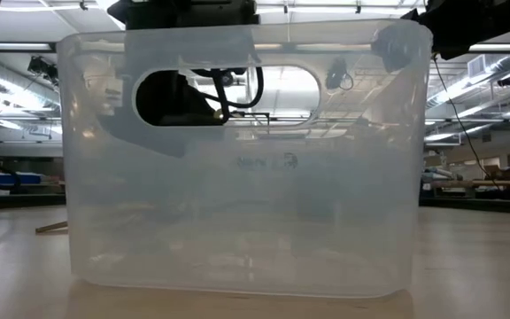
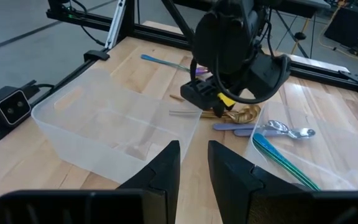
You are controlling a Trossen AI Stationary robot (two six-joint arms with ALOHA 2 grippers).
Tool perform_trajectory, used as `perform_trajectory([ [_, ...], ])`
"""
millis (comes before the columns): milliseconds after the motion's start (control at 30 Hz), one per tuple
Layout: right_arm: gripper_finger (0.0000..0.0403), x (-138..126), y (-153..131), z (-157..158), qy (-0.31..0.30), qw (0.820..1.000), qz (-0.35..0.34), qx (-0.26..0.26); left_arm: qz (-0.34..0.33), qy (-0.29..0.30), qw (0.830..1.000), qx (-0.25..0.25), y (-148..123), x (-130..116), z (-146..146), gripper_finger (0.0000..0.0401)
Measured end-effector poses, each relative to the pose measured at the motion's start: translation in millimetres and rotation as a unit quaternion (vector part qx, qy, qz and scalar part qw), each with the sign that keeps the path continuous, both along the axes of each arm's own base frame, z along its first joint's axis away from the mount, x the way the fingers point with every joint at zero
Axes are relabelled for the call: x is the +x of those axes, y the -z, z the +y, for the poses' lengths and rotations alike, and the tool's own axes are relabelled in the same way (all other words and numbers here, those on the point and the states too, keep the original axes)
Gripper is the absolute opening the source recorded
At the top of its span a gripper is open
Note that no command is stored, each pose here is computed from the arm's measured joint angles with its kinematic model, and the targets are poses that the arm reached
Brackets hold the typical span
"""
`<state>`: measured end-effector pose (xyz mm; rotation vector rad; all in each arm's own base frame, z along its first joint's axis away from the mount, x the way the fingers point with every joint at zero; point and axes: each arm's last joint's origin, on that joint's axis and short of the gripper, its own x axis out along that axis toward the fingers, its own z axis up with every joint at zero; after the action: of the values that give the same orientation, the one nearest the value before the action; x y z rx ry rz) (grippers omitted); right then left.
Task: Sort silverware by color (type)
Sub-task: Put the gold spoon into the bottom transparent bin
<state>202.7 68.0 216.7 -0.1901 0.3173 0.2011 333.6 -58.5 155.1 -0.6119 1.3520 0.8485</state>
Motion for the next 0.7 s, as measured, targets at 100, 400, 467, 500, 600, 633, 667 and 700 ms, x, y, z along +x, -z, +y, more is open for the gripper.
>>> perform_trajectory([
  [100,0.0093,0,0,0,0.000,1.000,0.000,0.001,-0.002,-0.001,1.000,-0.006,4,-1,1,0.0141],
  [400,0.0093,0,0,0,-0.001,1.000,-0.002,0.001,-0.007,-0.001,1.000,-0.011,16,-5,1,0.0141],
  [467,0.0094,0,-1,0,-0.001,1.000,-0.002,0.001,-0.008,-0.001,1.000,-0.011,16,-5,1,0.0141],
  [500,0.0093,0,-1,0,-0.001,1.000,-0.002,0.001,-0.008,-0.001,1.000,-0.011,16,-5,1,0.0141],
  [600,0.0094,0,-1,0,-0.001,1.000,-0.003,0.001,-0.008,-0.001,1.000,-0.012,16,-5,1,0.0141],
  [633,0.0093,0,-1,0,-0.001,1.000,-0.003,0.001,-0.008,-0.001,1.000,-0.013,16,-5,1,0.0141],
  [667,0.0093,0,-1,0,-0.001,1.000,-0.003,0.001,-0.008,-0.001,1.000,-0.014,16,-5,1,0.0141],
  [700,0.0093,0,-1,0,-0.001,1.000,-0.003,0.001,-0.007,-0.001,1.000,-0.016,16,-5,1,0.0141],
])
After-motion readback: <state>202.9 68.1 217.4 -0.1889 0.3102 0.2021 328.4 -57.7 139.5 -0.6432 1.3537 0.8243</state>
